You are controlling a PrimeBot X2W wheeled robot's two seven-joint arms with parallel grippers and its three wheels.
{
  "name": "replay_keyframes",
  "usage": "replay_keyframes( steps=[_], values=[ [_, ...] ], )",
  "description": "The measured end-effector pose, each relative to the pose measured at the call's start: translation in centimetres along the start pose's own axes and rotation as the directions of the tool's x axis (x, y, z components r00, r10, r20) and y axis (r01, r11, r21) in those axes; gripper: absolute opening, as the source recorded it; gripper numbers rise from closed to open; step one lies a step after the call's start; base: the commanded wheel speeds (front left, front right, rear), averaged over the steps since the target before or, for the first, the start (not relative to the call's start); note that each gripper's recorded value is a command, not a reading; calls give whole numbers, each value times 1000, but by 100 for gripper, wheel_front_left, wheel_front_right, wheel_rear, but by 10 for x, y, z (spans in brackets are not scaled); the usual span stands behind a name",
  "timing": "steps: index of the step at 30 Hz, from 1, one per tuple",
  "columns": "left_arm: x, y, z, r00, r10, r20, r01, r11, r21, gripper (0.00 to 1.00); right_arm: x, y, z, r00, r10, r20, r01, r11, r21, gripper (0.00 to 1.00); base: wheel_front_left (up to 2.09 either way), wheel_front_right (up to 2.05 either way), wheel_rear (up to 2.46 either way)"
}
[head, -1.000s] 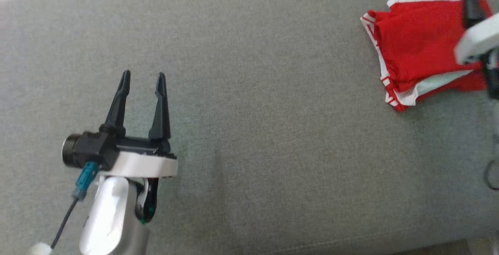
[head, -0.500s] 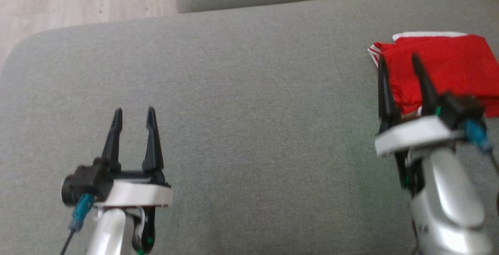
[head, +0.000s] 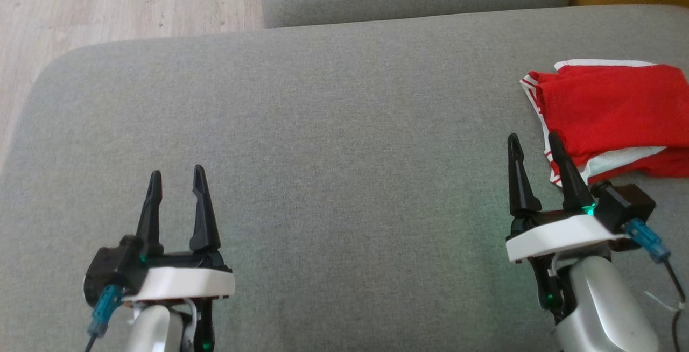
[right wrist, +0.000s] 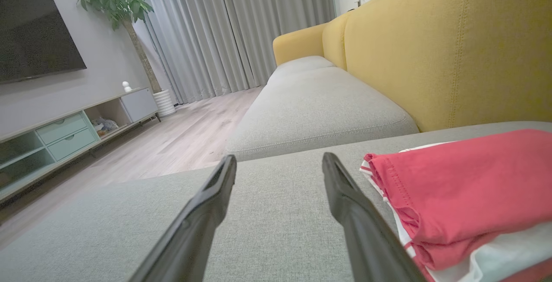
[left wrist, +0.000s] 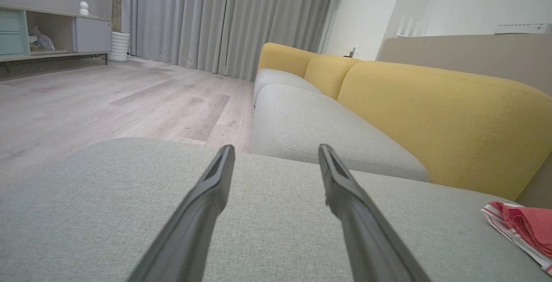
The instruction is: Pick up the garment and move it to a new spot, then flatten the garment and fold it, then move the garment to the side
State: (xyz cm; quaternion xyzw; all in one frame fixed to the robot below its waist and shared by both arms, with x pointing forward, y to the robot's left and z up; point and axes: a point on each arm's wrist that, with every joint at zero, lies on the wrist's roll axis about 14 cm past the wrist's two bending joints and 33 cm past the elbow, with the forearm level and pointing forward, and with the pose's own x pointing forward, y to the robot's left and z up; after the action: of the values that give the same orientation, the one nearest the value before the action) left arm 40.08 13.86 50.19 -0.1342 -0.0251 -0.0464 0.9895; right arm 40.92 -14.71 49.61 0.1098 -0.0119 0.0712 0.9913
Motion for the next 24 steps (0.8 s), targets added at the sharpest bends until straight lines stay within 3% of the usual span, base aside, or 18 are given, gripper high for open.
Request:
replay_keyframes(
  steps=[24],
  values=[
    [-11, 8, -24, 997, 35, -75, -40, 997, -61, 100, -8, 6, -4, 1000, 17, -10, -17, 1000, -1, 100, 0, 0, 0]
  ],
)
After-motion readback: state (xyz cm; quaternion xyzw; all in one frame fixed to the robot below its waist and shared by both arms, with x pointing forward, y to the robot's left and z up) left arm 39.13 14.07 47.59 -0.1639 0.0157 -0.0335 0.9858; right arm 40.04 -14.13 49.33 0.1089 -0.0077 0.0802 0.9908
